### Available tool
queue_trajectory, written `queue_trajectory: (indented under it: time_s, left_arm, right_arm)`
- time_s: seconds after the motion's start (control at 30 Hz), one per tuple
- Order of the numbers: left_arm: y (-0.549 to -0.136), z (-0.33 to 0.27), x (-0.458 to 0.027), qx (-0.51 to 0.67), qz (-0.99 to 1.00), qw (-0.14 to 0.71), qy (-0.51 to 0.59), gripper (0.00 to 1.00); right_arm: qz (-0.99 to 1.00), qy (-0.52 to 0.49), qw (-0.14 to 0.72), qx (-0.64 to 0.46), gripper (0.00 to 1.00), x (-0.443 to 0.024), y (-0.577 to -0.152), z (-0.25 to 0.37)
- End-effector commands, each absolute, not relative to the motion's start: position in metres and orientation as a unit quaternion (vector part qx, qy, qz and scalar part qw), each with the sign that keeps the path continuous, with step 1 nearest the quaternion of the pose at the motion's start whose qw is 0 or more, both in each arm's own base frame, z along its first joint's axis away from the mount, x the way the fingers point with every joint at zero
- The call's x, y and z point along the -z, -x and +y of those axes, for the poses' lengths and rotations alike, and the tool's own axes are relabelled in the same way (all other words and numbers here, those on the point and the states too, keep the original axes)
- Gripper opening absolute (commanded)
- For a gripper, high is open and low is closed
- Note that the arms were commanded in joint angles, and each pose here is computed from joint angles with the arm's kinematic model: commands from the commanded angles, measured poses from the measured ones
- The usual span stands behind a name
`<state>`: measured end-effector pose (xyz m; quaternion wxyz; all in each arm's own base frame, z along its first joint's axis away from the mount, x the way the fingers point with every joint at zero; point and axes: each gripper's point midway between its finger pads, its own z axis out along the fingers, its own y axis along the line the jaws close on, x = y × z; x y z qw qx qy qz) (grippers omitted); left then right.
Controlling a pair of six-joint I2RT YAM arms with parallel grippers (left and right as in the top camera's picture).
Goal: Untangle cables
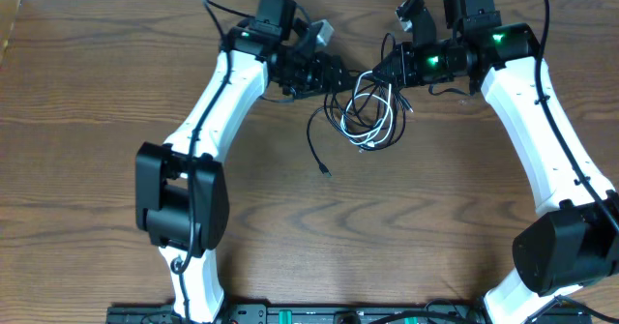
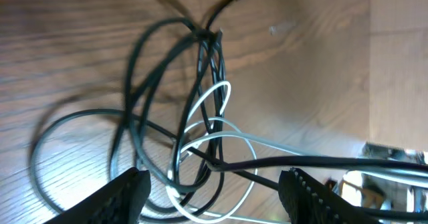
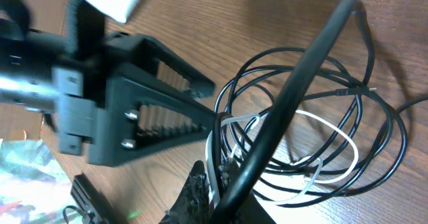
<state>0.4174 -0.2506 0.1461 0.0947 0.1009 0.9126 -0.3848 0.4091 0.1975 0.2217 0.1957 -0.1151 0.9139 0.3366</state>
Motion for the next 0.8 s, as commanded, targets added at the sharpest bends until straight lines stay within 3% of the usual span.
queue_trajectory:
  time_s: [0.0, 0.37, 0.47, 0.57, 0.6, 0.63, 0.77]
  left_arm:
    - [-0.411, -0.261, -0.14, 0.404, 0.902, 0.084, -0.128, 0.67]
    - [-0.409, -0.267, -0.087, 0.371, 0.921, 0.041, -0.116, 0.66]
    - [-0.408, -0.267, -0.075, 0.367, 0.923, 0.03, -0.111, 0.6]
    - [-0.408, -0.266, -0.072, 0.366, 0.924, 0.027, -0.11, 0.3]
    - [-0.408, -0.265, -0.072, 0.367, 0.924, 0.028, -0.109, 0.13]
    - [-0.409, -0.265, -0.073, 0.367, 0.924, 0.027, -0.104, 0.08]
    - [-0.417, -0.253, -0.069, 0.341, 0.937, 0.032, -0.072, 0.08]
  right_arm:
    - [0.908, 0.126, 0.195, -0.35, 0.01, -0.227, -0.405, 0.201]
    - [0.9, 0.135, 0.188, -0.368, 0.01, -0.23, -0.4, 0.206]
    - [0.896, 0.144, 0.188, -0.376, 0.01, -0.232, -0.398, 0.209]
    - [0.902, 0.138, 0.185, -0.366, 0.01, -0.229, -0.398, 0.205]
    - [0.911, 0.121, 0.183, -0.349, 0.01, -0.224, -0.4, 0.198]
    - [0.924, 0.091, 0.179, -0.324, 0.01, -0.218, -0.404, 0.189]
    - [0.947, 0.026, 0.172, -0.269, 0.01, -0.204, -0.411, 0.159]
